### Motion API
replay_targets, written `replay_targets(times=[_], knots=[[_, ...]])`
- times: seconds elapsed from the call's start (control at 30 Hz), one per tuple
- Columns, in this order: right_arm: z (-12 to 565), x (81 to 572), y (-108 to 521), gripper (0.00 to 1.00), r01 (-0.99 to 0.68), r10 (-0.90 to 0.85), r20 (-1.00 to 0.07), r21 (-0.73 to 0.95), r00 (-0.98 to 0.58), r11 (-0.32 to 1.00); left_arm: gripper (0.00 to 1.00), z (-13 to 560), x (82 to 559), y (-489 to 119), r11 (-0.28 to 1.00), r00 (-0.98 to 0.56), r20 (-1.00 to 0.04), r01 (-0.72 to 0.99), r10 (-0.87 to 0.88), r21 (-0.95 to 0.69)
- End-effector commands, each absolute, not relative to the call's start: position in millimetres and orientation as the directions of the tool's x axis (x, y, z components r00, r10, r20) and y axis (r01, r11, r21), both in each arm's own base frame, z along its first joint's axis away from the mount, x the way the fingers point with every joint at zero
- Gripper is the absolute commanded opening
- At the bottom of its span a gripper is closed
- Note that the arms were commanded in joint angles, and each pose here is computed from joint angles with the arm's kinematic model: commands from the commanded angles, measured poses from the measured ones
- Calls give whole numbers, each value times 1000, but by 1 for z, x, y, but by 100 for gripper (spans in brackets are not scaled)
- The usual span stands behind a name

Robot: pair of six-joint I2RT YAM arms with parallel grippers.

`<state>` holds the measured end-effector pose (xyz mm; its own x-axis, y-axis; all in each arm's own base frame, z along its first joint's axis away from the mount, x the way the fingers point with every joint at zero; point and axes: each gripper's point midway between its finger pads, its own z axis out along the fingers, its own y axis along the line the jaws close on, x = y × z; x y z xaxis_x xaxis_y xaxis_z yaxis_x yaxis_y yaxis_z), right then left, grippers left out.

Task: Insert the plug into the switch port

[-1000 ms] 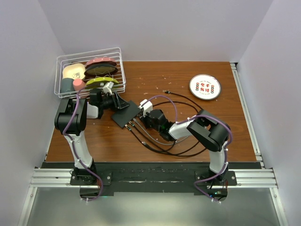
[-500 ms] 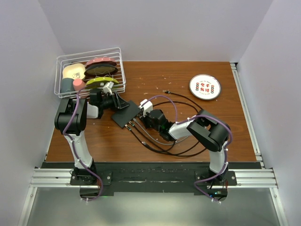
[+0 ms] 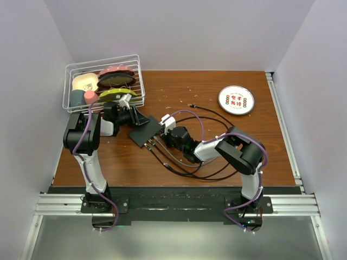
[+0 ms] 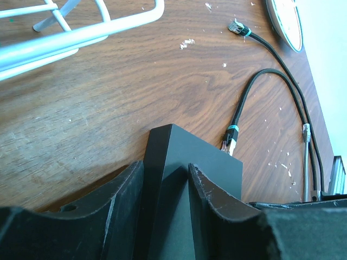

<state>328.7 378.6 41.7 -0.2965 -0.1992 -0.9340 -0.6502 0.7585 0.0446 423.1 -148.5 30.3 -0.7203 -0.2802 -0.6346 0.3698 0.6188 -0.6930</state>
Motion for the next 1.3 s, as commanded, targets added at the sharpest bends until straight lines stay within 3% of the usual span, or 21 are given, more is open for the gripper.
replay_targets(times=[0.0,0.5,0.83,1.27], knots=[[86,342,395,0,-637,-80,-977,65,-197,768,43,33,423,-159,584,-734,-628,399,-259,-707],[41,349,387,0,-572,-132,-952,51,-274,819,42,36,417,-171,525,-756,-611,430,-235,-735],[38,354,386,0,-548,-127,-952,49,-278,835,40,23,395,-196,481,-829,-545,431,-122,-763],[34,361,382,0,-507,-92,-962,53,-256,860,34,-1,354,-216,519,-898,-441,373,-8,-769]])
